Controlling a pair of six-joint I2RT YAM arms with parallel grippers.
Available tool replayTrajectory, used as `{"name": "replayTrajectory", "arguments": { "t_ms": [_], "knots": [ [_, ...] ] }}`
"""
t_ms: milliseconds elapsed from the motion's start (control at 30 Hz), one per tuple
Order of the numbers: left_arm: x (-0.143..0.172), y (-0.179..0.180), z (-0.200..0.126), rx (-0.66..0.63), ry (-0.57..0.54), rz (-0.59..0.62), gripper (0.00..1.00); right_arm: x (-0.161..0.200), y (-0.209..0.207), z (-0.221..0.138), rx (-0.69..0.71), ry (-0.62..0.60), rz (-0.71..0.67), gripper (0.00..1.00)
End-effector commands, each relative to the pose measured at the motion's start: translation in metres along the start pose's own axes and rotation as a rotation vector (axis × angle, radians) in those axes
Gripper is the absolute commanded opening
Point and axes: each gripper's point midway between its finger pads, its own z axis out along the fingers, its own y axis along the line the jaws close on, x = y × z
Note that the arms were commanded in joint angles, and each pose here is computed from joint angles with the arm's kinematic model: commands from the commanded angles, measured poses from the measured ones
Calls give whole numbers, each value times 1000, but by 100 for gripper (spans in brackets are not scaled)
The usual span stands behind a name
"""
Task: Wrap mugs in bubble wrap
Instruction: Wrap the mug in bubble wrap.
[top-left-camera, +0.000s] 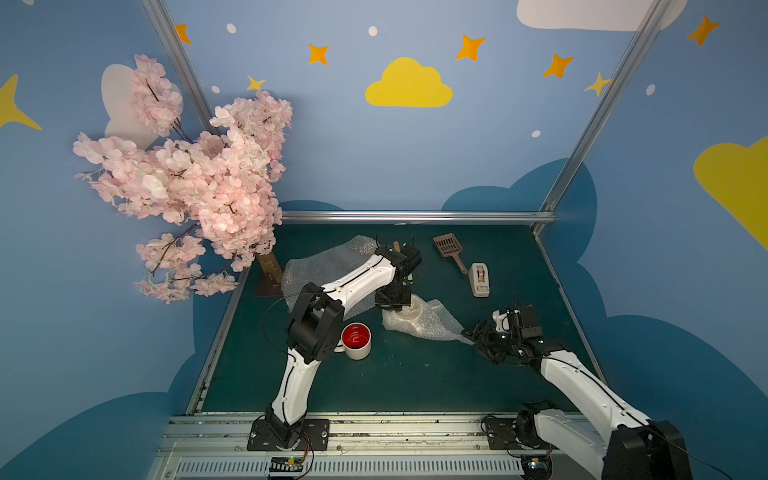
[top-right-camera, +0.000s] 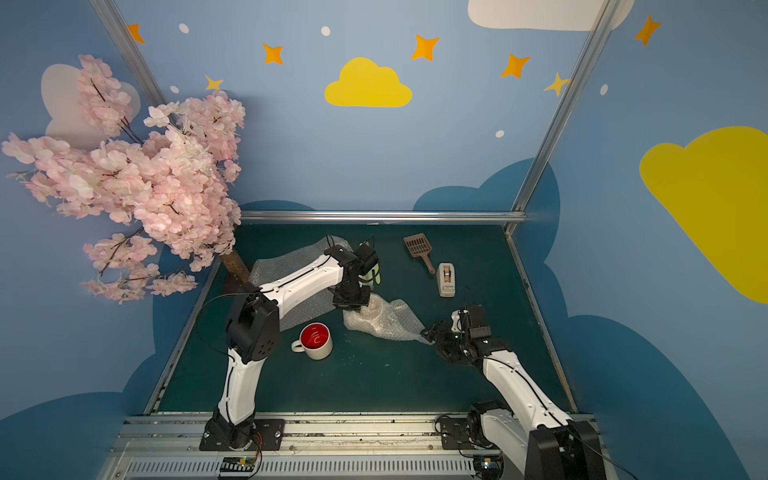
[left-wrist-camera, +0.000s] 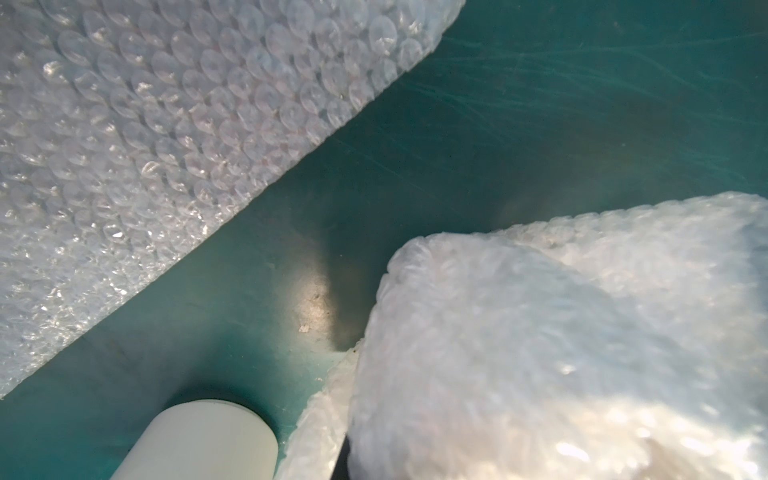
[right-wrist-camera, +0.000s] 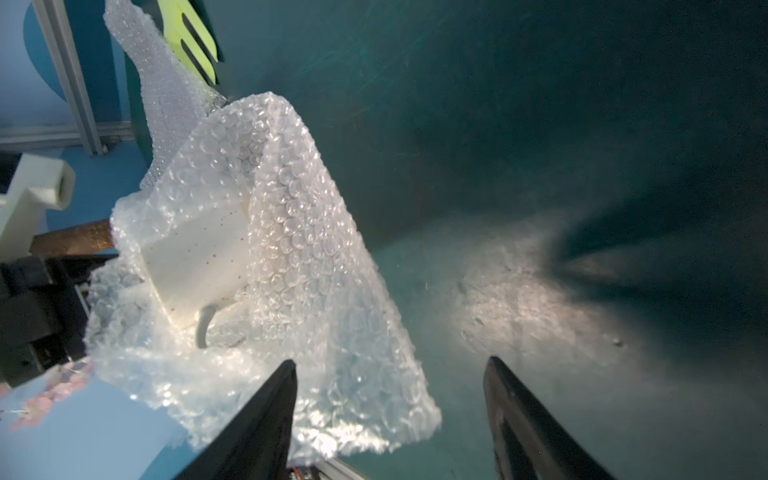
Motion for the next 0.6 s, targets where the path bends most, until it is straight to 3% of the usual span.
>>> {"name": "replayTrajectory", "arguments": {
  "t_ms": [0,133,300,367,567],
  "knots": [
    [1,22,10,-111,20,6,3,0,14,5,-53,51,27,60],
    [1,21,10,-105,20,9,3,4,21,11,-86,127,-28,35],
    [1,21,10,-112,17,41,3,5,24,6,-91,129,-40,5],
    [1,21,8,-119,11,56,3,7,27,0,-88,132,-53,1],
    [0,14,1,-125,-16,127,3,13,45,-18,-137,148,-35,0]
  ]
}}
